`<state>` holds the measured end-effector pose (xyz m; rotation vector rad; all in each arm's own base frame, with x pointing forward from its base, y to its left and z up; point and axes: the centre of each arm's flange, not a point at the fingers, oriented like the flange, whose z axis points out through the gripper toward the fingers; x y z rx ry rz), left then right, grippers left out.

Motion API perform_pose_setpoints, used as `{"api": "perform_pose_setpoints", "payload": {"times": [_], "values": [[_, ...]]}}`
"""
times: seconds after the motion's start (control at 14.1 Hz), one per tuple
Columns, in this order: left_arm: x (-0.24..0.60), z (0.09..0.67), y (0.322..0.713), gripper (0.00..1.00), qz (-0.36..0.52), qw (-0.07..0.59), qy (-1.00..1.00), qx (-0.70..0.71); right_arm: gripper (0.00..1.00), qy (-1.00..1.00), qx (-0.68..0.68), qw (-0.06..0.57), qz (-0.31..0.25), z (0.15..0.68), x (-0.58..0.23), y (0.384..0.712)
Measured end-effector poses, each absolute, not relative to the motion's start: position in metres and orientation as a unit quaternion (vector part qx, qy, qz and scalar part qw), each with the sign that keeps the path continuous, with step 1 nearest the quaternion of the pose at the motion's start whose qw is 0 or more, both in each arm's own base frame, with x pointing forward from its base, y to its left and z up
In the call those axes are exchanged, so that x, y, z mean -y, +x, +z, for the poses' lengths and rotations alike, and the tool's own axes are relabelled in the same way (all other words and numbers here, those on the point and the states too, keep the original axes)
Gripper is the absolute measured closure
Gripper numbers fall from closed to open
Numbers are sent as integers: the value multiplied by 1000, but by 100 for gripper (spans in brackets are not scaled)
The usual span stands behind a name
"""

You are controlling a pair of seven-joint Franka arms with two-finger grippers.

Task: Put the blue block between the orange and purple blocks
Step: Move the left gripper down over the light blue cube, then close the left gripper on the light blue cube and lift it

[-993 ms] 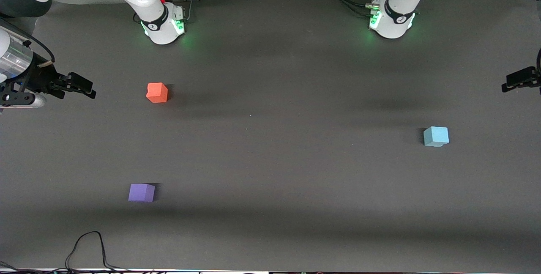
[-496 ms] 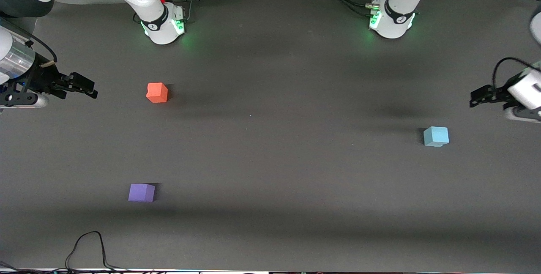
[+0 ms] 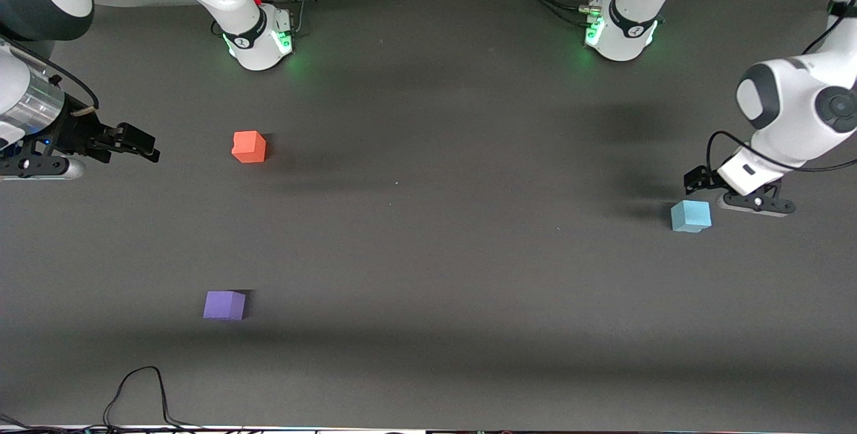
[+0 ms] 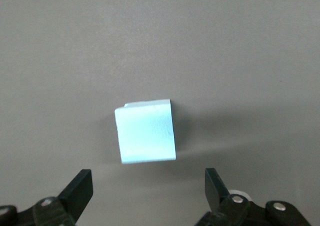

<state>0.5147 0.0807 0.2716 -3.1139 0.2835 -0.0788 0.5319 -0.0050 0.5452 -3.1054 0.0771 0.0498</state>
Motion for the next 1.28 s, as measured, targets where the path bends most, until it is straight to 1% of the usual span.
{"api": "perform_pose_setpoints", "payload": {"times": [0.43, 0.57, 0.85, 0.92, 0.99, 1.06, 1.13, 1.21, 1.28], "values": [[-80, 204, 514, 0, -38, 5, -995, -91, 0, -999, -24, 17, 16, 544, 5, 533], [-81, 195, 516, 0, -36, 4, -995, -90, 0, -999, -24, 17, 15, 543, 4, 533], [-83, 197, 525, 1, -43, 5, -995, -90, 0, -999, -24, 17, 15, 543, 4, 533], [-83, 197, 526, 7, -43, 6, -995, -90, 1, -999, -24, 17, 15, 543, 4, 533], [-83, 197, 526, 7, -43, 6, -995, -90, 1, -999, -24, 17, 14, 543, 4, 533], [-83, 197, 527, 15, -44, 6, -995, -89, 2, -999, -24, 17, 14, 543, 4, 533], [-84, 197, 527, 26, -43, 6, -995, -89, 3, -999, -24, 17, 14, 543, 4, 533], [-84, 197, 527, 39, -44, 6, -995, -88, 4, -999, -24, 17, 14, 544, 4, 534], [-85, 197, 528, 42, -44, 6, -995, -88, 4, -999, -24, 17, 14, 544, 4, 534]]}}
